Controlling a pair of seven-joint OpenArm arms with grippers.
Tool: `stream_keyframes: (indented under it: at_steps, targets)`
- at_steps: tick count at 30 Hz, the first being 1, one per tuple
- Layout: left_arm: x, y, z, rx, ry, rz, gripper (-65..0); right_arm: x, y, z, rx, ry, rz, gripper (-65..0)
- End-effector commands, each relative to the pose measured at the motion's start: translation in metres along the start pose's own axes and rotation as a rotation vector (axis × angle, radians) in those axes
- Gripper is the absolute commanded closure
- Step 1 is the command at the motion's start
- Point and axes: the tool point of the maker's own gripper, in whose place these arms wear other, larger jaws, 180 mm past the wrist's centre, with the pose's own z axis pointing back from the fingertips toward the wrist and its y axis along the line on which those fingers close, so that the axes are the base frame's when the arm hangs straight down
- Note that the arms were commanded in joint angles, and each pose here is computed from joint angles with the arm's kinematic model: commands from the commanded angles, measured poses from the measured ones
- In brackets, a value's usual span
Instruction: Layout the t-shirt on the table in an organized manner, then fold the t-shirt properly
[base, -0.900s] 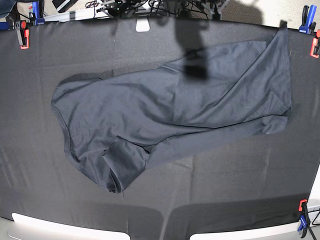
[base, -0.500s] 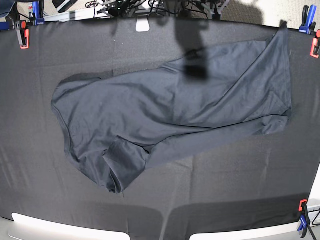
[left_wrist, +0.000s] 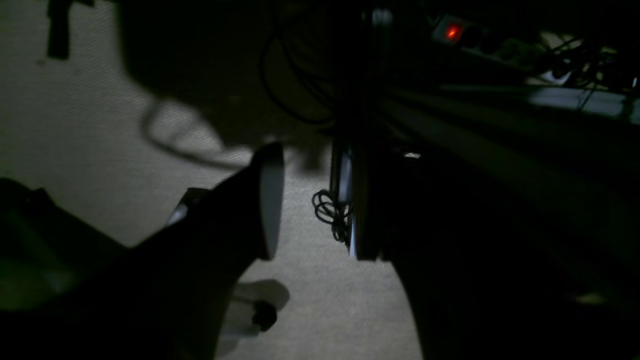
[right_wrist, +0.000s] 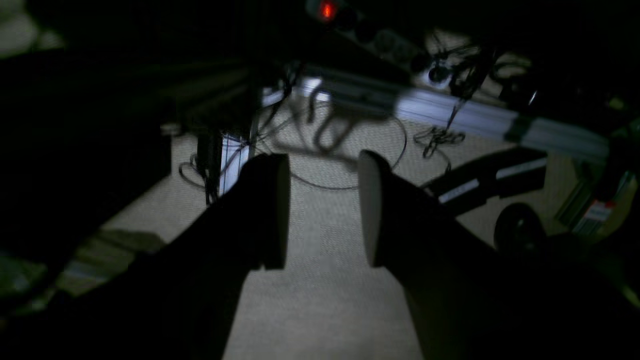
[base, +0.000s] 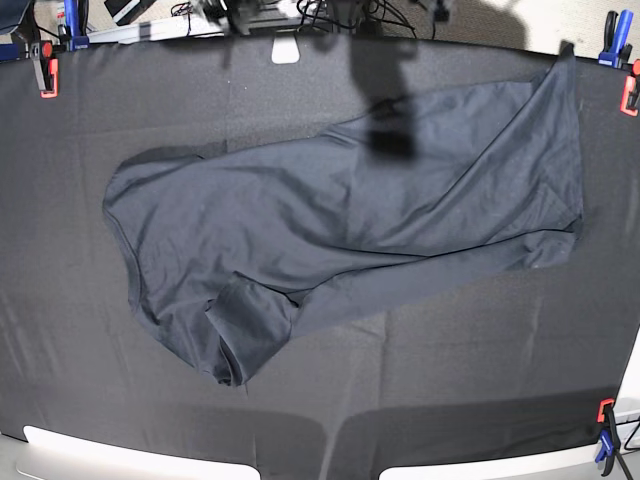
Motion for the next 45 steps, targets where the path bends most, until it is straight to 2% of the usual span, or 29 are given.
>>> stream_keyframes:
  at_steps: [1, 5, 8, 12, 17, 21, 24, 27, 29, 33, 37, 40, 45]
  targets:
    - [-0.010, -0.001, 0.006, -0.005, 0.005, 0.003, -21.5, -0.005, -0.001, 0.003, 0.013, -0.006, 0.000, -22.6]
    - [-0.037, 0.010, 0.028, 0.016, 0.019, -0.008, -21.5, -0.030, 0.001, 0.022, 0.073, -0.021, 0.016, -22.6]
    - [-0.044, 0.010, 0.047, -0.035, -0.008, 0.023, -21.5, -0.044, -0.002, 0.041, 0.098, -0.048, 0.027, -22.6]
    - [-0.032, 0.027, 0.075, -0.013, -0.094, 0.070, -21.5, -0.050, -0.016, 0.070, 0.086, -0.095, -0.009, -22.6]
    - [-0.010, 0.069, 0.118, 0.061, -0.180, 0.053, -21.5, -0.044, -0.029, 0.113, 0.096, -0.148, 0.030, -22.6]
    - [0.018, 0.104, 0.149, 0.097, -0.221, -0.011, -21.5, -0.020, -0.028, 0.160, 0.164, -0.227, 0.053, -22.6]
    - [0.047, 0.125, 0.167, 0.142, -0.252, -0.100, -21.5, 0.003, -0.012, 0.196, 0.250, -0.283, 0.145, -22.6]
    - [0.082, 0.136, 0.182, 0.174, -0.312, -0.166, -21.5, 0.034, -0.004, 0.228, 0.270, -0.365, 0.203, -22.6]
    - [0.105, 0.135, 0.188, 0.175, -0.350, -0.193, -21.5, 0.057, -0.002, 0.243, 0.257, -0.412, 0.223, -22.6]
    - [0.159, 0.125, 0.204, 0.171, -0.488, -0.224, -21.5, 0.104, -0.006, 0.269, 0.216, -0.516, 0.276, -22.6]
    - [0.213, 0.114, 0.219, 0.171, -0.603, -0.240, -21.5, 0.149, -0.018, 0.296, 0.187, -0.627, 0.241, -22.6]
    - [0.250, 0.103, 0.227, 0.148, -0.671, -0.261, -21.5, 0.174, -0.033, 0.306, 0.150, -0.652, 0.225, -22.6]
    - [0.292, 0.093, 0.232, 0.092, -0.749, -0.357, -21.5, 0.207, -0.065, 0.313, 0.018, -0.665, 0.260, -22.8]
